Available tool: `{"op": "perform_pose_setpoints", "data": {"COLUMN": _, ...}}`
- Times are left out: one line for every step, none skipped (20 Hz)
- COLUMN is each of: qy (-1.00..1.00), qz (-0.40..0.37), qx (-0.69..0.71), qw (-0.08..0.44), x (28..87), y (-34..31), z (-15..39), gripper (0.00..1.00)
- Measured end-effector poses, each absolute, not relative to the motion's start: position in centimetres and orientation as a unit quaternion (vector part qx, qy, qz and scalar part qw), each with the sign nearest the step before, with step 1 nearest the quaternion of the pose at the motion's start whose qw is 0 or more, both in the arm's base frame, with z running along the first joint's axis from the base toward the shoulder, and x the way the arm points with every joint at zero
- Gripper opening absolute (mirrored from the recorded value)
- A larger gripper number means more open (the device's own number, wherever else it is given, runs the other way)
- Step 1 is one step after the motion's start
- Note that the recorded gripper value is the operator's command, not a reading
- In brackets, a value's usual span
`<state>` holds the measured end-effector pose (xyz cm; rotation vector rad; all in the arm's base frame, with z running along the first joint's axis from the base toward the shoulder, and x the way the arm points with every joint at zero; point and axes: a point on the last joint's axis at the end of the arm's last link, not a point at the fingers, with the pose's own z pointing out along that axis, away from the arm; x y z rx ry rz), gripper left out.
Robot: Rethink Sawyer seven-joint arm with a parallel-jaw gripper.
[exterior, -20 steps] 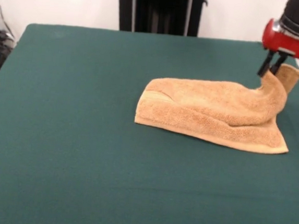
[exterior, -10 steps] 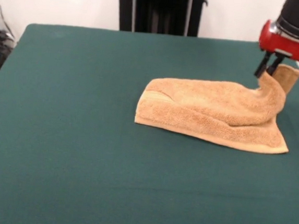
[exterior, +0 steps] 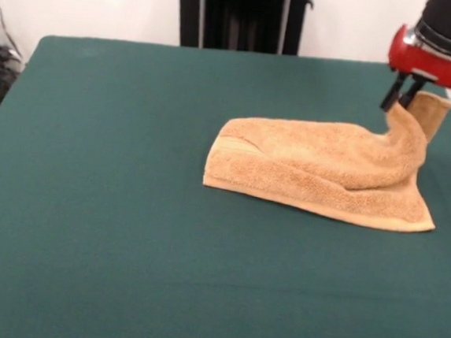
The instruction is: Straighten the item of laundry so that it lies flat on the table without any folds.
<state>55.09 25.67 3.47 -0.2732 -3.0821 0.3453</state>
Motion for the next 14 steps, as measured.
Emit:
{"op": "perform_pose_setpoints", "data": {"qy": -0.990, "qz": 0.111, "qx": -0.088, "qw": 0.018, "x": 55.0, "y": 25.9, "z": 3.7, "gripper": 0.00}}
{"op": "perform_pose_setpoints", "data": {"qy": -0.990, "qz": 0.111, "qx": -0.089, "qw": 0.022, "x": 54.9, "y": 26.1, "z": 3.9, "gripper": 0.00}}
{"op": "perform_pose_setpoints", "data": {"qy": -0.989, "qz": 0.111, "qx": -0.089, "qw": 0.026, "x": 54.8, "y": 26.5, "z": 4.2, "gripper": 0.00}}
{"op": "perform_pose_setpoints", "data": {"qy": -0.990, "qz": 0.110, "qx": -0.089, "qw": 0.029, "x": 54.7, "y": 27.0, "z": 4.5, "gripper": 0.00}}
{"op": "perform_pose_setpoints", "data": {"qy": -0.990, "qz": 0.109, "qx": -0.089, "qw": 0.032, "x": 54.6, "y": 27.5, "z": 4.9, "gripper": 0.00}}
{"op": "perform_pose_setpoints", "data": {"qy": -0.990, "qz": 0.108, "qx": -0.088, "qw": 0.033, "x": 54.6, "y": 27.8, "z": 5.2, "gripper": 0.00}}
{"op": "perform_pose_setpoints", "data": {"qy": -0.990, "qz": 0.106, "qx": -0.089, "qw": 0.034, "x": 54.6, "y": 28.4, "z": 5.5, "gripper": 0.00}}
{"op": "perform_pose_setpoints", "data": {"qy": -0.990, "qz": 0.103, "qx": -0.089, "qw": 0.035, "x": 54.6, "y": 29.0, "z": 5.7, "gripper": 0.00}}
{"op": "perform_pose_setpoints", "data": {"qy": -0.990, "qz": 0.101, "qx": -0.089, "qw": 0.036, "x": 54.7, "y": 29.6, "z": 6.0, "gripper": 0.00}}
{"op": "perform_pose_setpoints", "data": {"qy": -0.991, "qz": 0.100, "qx": -0.088, "qw": 0.035, "x": 54.8, "y": 30.1, "z": 6.2, "gripper": 0.00}}
{"op": "perform_pose_setpoints", "data": {"qy": -0.991, "qz": 0.099, "qx": -0.087, "qw": 0.034, "x": 55.0, "y": 30.4, "z": 6.3, "gripper": 0.00}}
{"op": "perform_pose_setpoints", "data": {"qy": -0.991, "qz": 0.098, "qx": -0.086, "qw": 0.033, "x": 55.1, "y": 30.8, "z": 6.4, "gripper": 0.00}}
{"op": "perform_pose_setpoints", "data": {"qy": -0.991, "qz": 0.098, "qx": -0.085, "qw": 0.032, "x": 55.2, "y": 31.1, "z": 6.4, "gripper": 0.00}}
{"op": "perform_pose_setpoints", "data": {"qy": -0.991, "qz": 0.098, "qx": -0.082, "qw": 0.029, "x": 55.5, "y": 31.9, "z": 6.5, "gripper": 0.00}}
